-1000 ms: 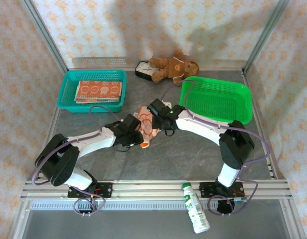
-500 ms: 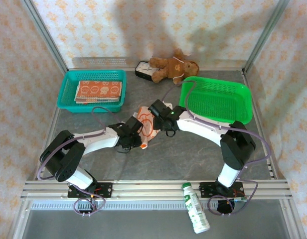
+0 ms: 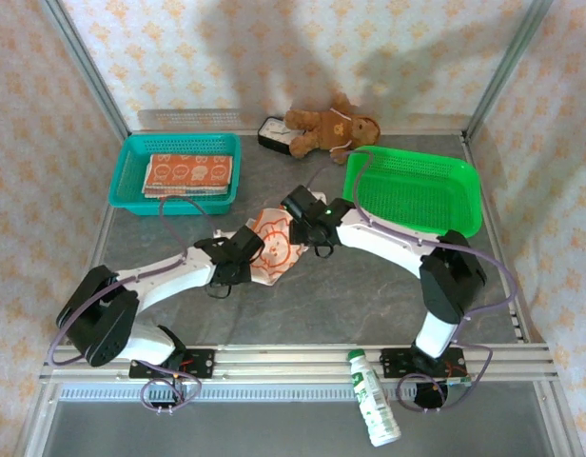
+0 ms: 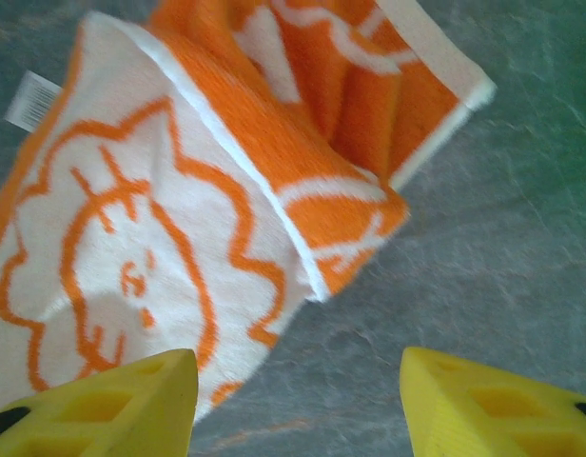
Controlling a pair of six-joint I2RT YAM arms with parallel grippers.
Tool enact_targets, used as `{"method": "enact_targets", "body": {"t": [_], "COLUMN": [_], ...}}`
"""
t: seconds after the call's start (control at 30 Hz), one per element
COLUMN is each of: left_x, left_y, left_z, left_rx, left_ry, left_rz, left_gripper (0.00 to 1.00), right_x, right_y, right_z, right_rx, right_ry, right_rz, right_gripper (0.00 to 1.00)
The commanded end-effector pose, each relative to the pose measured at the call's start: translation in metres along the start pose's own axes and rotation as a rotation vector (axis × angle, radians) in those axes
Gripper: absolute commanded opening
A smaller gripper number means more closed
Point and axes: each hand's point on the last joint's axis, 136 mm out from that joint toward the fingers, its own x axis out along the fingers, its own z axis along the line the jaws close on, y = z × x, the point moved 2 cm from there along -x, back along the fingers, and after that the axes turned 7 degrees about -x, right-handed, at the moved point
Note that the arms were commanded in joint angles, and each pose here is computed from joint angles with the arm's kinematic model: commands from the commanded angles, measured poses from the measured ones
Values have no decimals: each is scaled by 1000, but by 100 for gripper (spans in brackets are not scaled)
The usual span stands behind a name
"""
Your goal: Fold and stack the towels
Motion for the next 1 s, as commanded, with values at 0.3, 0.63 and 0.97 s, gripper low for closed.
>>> {"method": "enact_targets", "body": {"t": [0.3,0.63,0.97], "left_x": [-15,-9,7], "left_y": [-9,-18,-27], "left_z": [23,38,22], "left_rx": [156,108,107], "left_ry": [-84,-154,-120], "left_rz": [-43,-31,17], "left_gripper": [0,0,0], "right_x": [61,104,68], "right_y": [-61,-34,13], "right_z": [61,8,-5], "right_rx": [-100,-26,27], "right_ry": [-95,35,-31], "right_rz": [41,159,176], "right_gripper": [56,35,32]}}
